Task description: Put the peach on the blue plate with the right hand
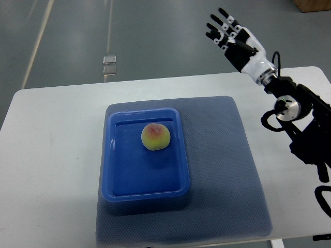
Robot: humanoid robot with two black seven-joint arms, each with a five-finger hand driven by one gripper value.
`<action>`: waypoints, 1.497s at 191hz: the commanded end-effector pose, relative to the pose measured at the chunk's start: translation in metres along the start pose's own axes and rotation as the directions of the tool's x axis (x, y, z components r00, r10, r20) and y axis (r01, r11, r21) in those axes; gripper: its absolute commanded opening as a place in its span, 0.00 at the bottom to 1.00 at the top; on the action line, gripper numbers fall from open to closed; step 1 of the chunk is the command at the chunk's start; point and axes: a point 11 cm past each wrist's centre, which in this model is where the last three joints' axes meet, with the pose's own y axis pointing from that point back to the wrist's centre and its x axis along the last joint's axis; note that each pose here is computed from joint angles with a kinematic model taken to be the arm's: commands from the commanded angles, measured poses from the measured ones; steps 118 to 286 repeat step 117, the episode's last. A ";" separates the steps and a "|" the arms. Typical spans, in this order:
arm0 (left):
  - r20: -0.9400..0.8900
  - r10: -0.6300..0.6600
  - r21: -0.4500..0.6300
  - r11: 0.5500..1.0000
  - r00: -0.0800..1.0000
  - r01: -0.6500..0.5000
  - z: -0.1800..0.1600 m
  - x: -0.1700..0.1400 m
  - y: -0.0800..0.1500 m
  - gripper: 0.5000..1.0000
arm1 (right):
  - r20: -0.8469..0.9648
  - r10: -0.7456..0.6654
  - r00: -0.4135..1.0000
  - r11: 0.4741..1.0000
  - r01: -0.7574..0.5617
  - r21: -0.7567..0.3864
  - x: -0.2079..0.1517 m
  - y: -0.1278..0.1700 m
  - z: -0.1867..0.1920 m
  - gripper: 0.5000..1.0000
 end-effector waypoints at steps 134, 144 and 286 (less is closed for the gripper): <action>0.005 -0.001 0.000 1.000 1.000 0.001 0.000 -0.001 0.000 1.00 | 0.238 0.134 0.962 0.990 -0.141 0.010 0.043 0.045 0.054 0.86; 0.005 -0.001 0.000 1.000 1.000 0.001 0.000 -0.001 0.000 1.00 | 0.238 0.134 0.962 0.990 -0.141 0.010 0.043 0.045 0.054 0.86; 0.005 -0.001 0.000 1.000 1.000 0.001 0.000 -0.001 0.000 1.00 | 0.238 0.134 0.962 0.990 -0.141 0.010 0.043 0.045 0.054 0.86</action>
